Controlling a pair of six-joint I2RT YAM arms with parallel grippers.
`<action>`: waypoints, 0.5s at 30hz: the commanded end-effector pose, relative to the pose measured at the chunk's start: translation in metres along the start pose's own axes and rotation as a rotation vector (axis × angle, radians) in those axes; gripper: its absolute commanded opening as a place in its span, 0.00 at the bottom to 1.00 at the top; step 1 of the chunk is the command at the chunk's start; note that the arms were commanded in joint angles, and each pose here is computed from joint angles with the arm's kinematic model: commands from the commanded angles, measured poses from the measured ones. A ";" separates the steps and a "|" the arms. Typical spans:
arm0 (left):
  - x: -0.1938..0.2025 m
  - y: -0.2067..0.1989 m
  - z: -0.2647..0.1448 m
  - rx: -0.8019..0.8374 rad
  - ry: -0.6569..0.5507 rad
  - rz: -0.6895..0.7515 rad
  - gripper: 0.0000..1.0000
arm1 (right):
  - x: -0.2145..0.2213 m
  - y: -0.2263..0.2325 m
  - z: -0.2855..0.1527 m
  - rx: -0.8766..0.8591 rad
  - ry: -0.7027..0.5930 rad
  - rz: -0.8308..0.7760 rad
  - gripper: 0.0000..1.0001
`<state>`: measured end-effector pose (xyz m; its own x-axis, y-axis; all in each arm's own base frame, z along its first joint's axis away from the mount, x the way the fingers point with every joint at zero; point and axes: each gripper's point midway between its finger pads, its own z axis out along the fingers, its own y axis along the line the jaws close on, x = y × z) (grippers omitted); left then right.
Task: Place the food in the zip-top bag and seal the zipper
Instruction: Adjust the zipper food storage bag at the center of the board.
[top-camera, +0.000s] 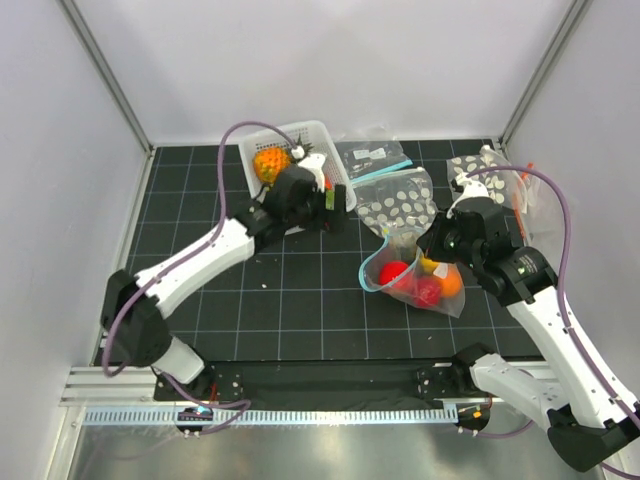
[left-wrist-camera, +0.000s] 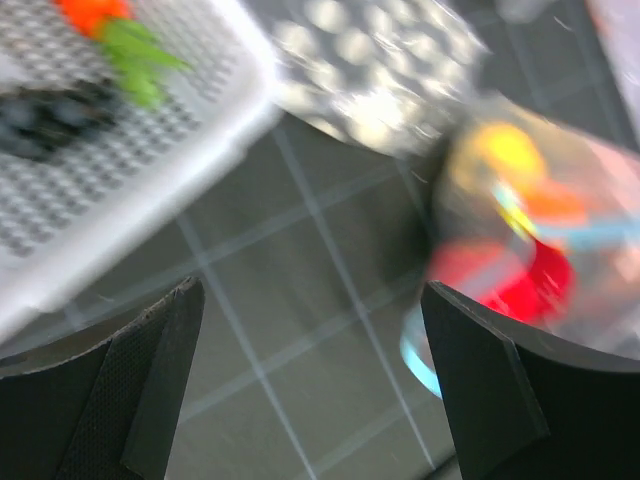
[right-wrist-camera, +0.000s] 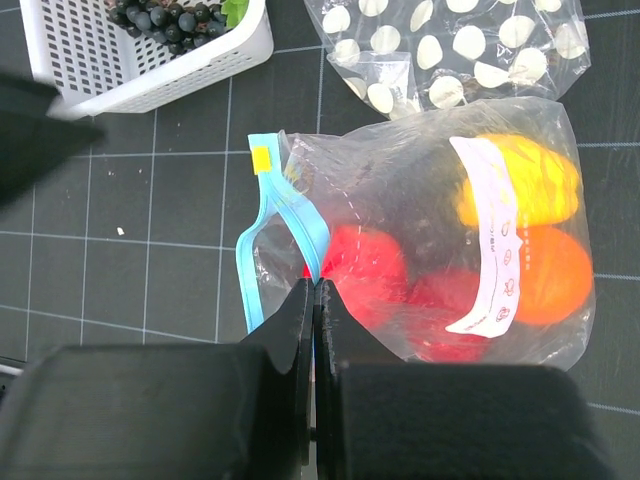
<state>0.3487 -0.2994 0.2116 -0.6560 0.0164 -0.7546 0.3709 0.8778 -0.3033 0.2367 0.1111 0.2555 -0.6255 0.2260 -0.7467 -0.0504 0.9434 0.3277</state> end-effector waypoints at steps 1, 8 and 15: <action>0.036 -0.030 -0.015 0.089 0.009 -0.016 0.93 | -0.009 0.009 -0.002 -0.050 -0.033 -0.017 0.01; 0.087 -0.074 -0.022 0.210 0.051 -0.042 0.89 | -0.008 0.015 -0.003 -0.083 -0.031 -0.010 0.01; 0.097 -0.096 -0.010 0.258 0.055 -0.059 0.83 | -0.004 0.020 -0.001 -0.116 -0.025 0.014 0.01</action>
<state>0.2356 -0.3534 0.1488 -0.7457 0.0821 -0.6612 0.4625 0.7782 -0.4249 0.2341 0.1215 0.2512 -0.6443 0.2201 -0.7324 -0.0921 0.9284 0.3601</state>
